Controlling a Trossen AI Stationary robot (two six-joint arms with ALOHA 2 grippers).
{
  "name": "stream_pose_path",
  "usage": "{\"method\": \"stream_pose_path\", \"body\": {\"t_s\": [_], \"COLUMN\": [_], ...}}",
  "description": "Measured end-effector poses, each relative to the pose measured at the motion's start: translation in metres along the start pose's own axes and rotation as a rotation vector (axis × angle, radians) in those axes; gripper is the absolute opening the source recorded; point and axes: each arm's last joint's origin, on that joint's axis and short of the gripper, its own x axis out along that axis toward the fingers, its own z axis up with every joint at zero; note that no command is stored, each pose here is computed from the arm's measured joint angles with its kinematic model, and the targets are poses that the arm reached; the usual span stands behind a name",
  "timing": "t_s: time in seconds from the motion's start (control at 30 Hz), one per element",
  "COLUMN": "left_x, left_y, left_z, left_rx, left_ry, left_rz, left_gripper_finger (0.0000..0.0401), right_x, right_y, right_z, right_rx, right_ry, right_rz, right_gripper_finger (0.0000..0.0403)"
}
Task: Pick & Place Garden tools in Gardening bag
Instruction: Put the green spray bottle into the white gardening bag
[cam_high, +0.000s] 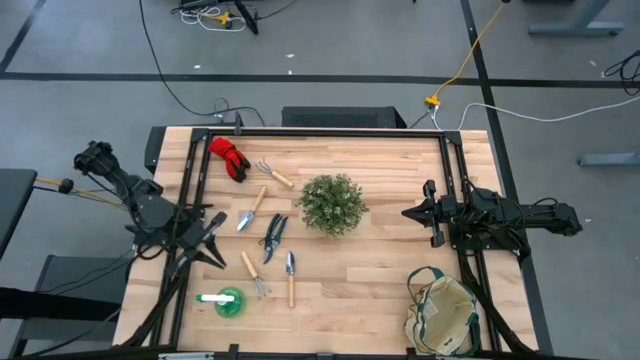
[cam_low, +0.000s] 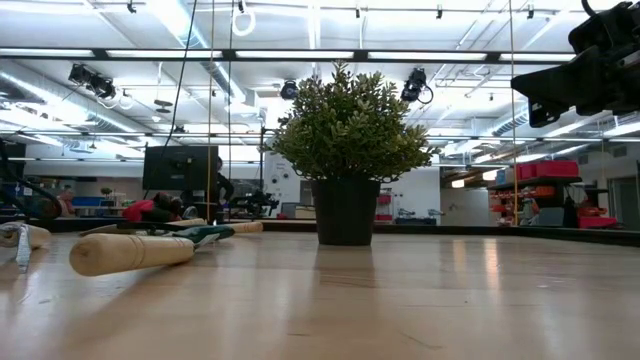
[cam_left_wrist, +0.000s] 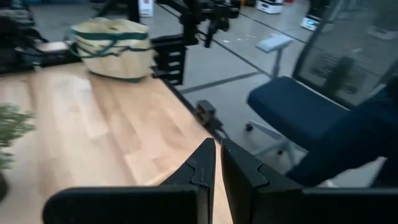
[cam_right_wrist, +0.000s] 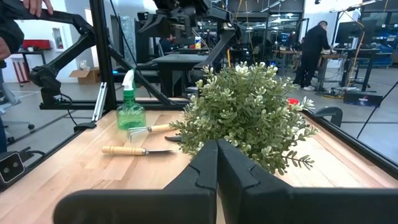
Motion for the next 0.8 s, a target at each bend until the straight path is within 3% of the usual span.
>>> {"method": "stream_pose_path", "body": {"t_s": [0.23, 0.47, 0.8], "left_x": [0.0, -0.002, -0.008], "left_y": [-0.008, -0.019, -0.028], "left_z": [0.014, 0.029, 0.037], "left_rx": [0.003, 0.022, -0.118], "left_ry": [0.046, 0.18, 0.316], "left_rz": [-0.028, -0.059, -0.071], "left_gripper_finger": [0.0032, 0.0032, 0.0032], "right_x": [0.0, 0.0, 0.0], "right_y": [0.0, 0.0, 0.0], "right_z": [0.0, 0.0, 0.0], "right_rx": [0.0, 0.0, 0.0], "right_ry": [0.0, 0.0, 0.0], "right_rz": [0.0, 0.0, 0.0], "right_gripper_finger": [0.001, 0.001, 0.001]}}
